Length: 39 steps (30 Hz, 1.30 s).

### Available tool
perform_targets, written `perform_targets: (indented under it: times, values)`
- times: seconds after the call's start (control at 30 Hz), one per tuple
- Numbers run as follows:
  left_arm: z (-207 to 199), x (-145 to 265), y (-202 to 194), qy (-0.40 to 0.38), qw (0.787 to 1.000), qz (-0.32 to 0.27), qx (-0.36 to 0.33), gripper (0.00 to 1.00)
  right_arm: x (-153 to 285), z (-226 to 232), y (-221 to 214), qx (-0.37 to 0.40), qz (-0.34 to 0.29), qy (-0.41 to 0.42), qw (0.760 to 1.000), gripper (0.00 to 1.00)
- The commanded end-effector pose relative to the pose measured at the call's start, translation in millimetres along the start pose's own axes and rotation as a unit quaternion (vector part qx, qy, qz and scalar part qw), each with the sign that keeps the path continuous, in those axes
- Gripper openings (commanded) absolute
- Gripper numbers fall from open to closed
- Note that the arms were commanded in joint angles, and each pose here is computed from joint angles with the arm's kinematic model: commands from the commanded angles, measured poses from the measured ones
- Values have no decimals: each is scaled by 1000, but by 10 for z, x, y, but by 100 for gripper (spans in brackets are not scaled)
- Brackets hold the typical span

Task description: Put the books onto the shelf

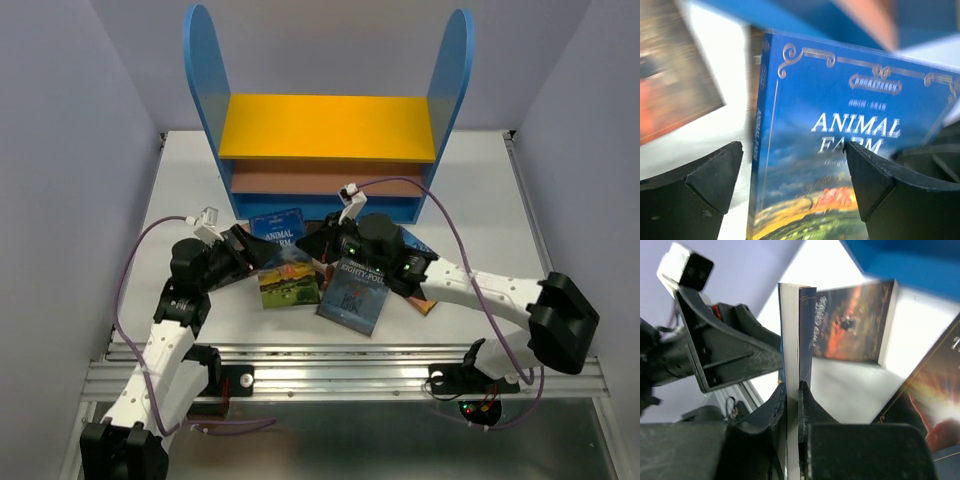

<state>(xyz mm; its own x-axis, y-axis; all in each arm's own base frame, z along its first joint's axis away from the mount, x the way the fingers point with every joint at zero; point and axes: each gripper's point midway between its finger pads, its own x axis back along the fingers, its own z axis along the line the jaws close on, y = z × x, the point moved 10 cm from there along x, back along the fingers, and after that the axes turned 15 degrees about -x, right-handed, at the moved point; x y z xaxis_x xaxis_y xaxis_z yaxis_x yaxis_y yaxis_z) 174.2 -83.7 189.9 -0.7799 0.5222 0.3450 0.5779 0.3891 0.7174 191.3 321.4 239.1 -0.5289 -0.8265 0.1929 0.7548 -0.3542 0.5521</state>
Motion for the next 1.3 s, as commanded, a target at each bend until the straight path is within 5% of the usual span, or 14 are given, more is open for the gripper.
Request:
perform_targets:
  times: [0.0, 0.3, 0.43, 0.6, 0.8, 0.83, 0.9, 0.93, 1.07, 1.13, 1.27]
  values:
    - [-297, 160, 94, -147, 987, -31, -54, 98, 302, 533, 396, 26, -83, 80, 993, 1]
    - [-637, 463, 225, -282, 950, -73, -108, 97, 864, 992, 660, 64, -99, 139, 983, 1]
    - [-745, 582, 256, -330, 930, -88, -136, 88, 977, 1082, 719, 83, -103, 150, 980, 1]
    - [-830, 648, 288, -365, 915, -77, -156, 68, 1005, 1180, 743, 96, -90, 174, 976, 1]
    - [-867, 684, 318, -366, 912, -92, -163, 17, 984, 1168, 796, 104, -110, 154, 976, 1]
    - [-863, 680, 320, -360, 915, -98, -156, 0, 983, 1164, 809, 106, -113, 144, 977, 1]
    - [-867, 676, 338, -355, 916, -106, -156, 0, 958, 1135, 836, 102, -117, 112, 981, 1]
    - [-891, 689, 375, -353, 915, -115, -159, 0, 961, 1098, 892, 104, -134, 69, 983, 4]
    - [-1020, 768, 618, -315, 913, -193, -170, 0, 983, 890, 997, 95, -197, -59, 974, 76]
    - [-1098, 852, 752, -296, 903, -237, -201, 0, 1087, 847, 1042, 89, -223, -93, 966, 98]
    - [-1363, 1177, 1244, -208, 880, -351, -244, 0, 1318, 826, 1070, 78, -257, -100, 958, 100]
